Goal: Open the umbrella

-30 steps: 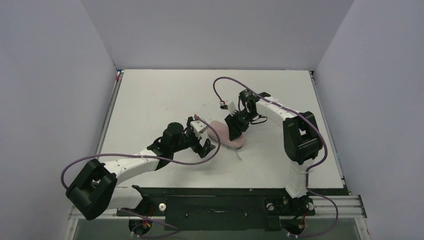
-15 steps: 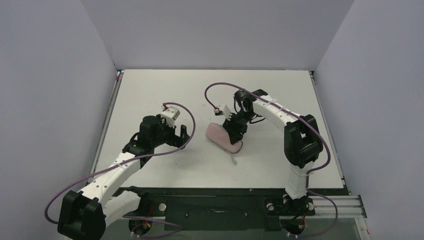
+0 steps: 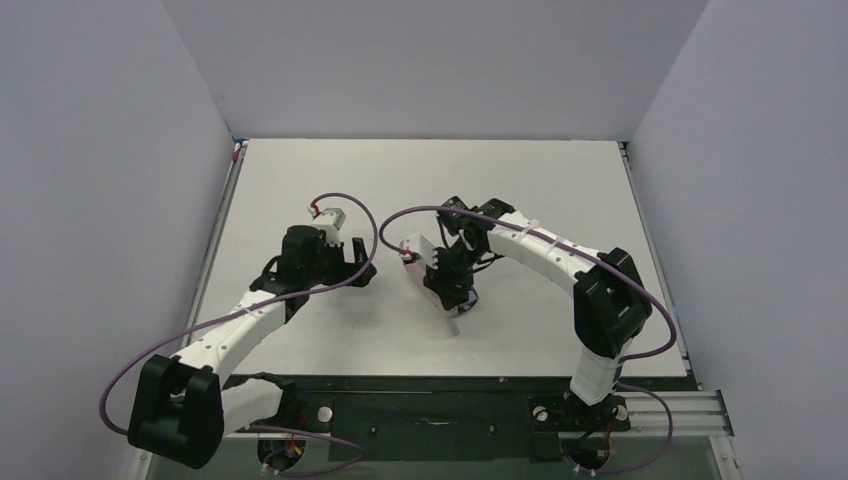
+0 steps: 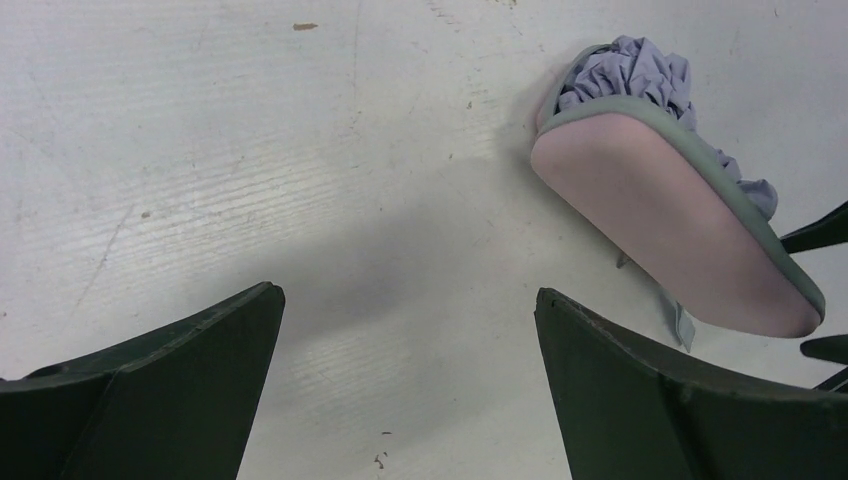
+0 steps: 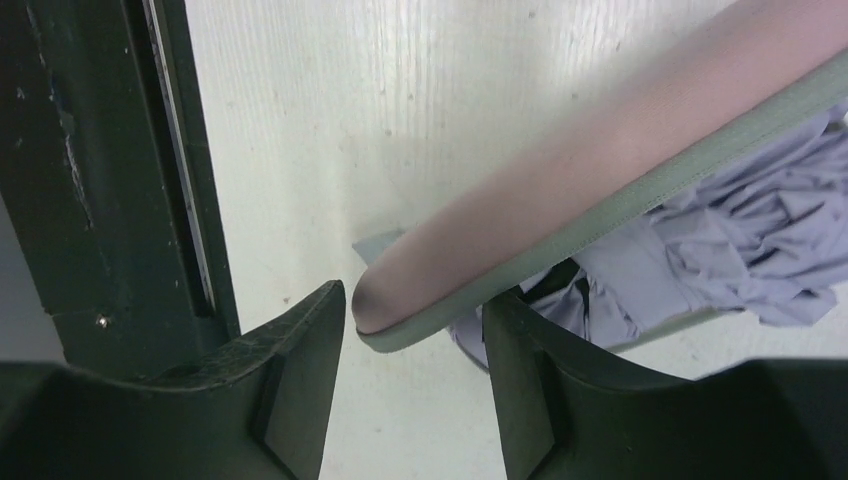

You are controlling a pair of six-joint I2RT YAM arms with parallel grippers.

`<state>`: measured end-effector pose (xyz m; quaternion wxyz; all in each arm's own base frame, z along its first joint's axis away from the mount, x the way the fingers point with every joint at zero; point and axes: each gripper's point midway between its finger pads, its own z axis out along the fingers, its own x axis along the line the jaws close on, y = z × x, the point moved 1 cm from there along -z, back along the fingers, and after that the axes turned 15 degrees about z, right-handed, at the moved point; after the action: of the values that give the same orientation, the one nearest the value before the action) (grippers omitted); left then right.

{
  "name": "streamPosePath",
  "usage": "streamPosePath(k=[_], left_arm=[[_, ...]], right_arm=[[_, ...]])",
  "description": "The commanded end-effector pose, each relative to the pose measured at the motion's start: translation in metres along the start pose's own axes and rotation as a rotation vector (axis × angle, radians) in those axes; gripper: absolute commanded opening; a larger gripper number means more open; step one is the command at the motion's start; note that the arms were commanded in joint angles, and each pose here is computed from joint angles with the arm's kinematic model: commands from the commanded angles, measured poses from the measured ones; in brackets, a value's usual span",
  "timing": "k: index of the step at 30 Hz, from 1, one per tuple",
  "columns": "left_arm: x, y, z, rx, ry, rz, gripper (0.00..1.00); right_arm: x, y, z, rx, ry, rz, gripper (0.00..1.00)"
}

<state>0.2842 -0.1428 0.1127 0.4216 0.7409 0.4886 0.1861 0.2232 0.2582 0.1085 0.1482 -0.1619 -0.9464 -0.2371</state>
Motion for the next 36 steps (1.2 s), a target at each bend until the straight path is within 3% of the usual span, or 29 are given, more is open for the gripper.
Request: streamPosePath(k=[1, 5, 6, 11, 24, 30, 36], left_arm=[[0.005, 0.035, 0.003, -0.096, 0.023, -0.094, 0.97], [0.007, 0.031, 0.004, -0.089, 0.028, -0.136, 0.97], [0.009, 0.03, 0.004, -0.089, 0.034, -0.146, 0.97], [0.011, 0.026, 0.003, -0.09, 0.029, -0.213, 0.97], [0.001, 0.033, 0.02, -0.119, -0.043, -0.335, 0.97], [-0.021, 0.019, 0.038, -0.046, -0.088, -0.329, 1.0], [-0.047, -0.009, 0.047, 0.038, -0.105, -0.259, 0.89]], right_arm=[[0.001, 0.033, 0.005, -0.087, -0.064, -0.063, 0.5], [0.009, 0.042, 0.016, -0.078, -0.061, -0.092, 0.6], [0.009, 0.04, 0.02, -0.068, -0.058, -0.089, 0.68], [0.012, 0.035, 0.031, -0.043, -0.041, -0.07, 0.83], [0.043, 0.031, 0.056, 0.036, 0.064, -0.148, 0.86], [0.038, 0.034, 0.056, 0.02, 0.045, -0.13, 0.86], [0.035, 0.044, 0.039, -0.036, 0.015, -0.124, 0.86]])
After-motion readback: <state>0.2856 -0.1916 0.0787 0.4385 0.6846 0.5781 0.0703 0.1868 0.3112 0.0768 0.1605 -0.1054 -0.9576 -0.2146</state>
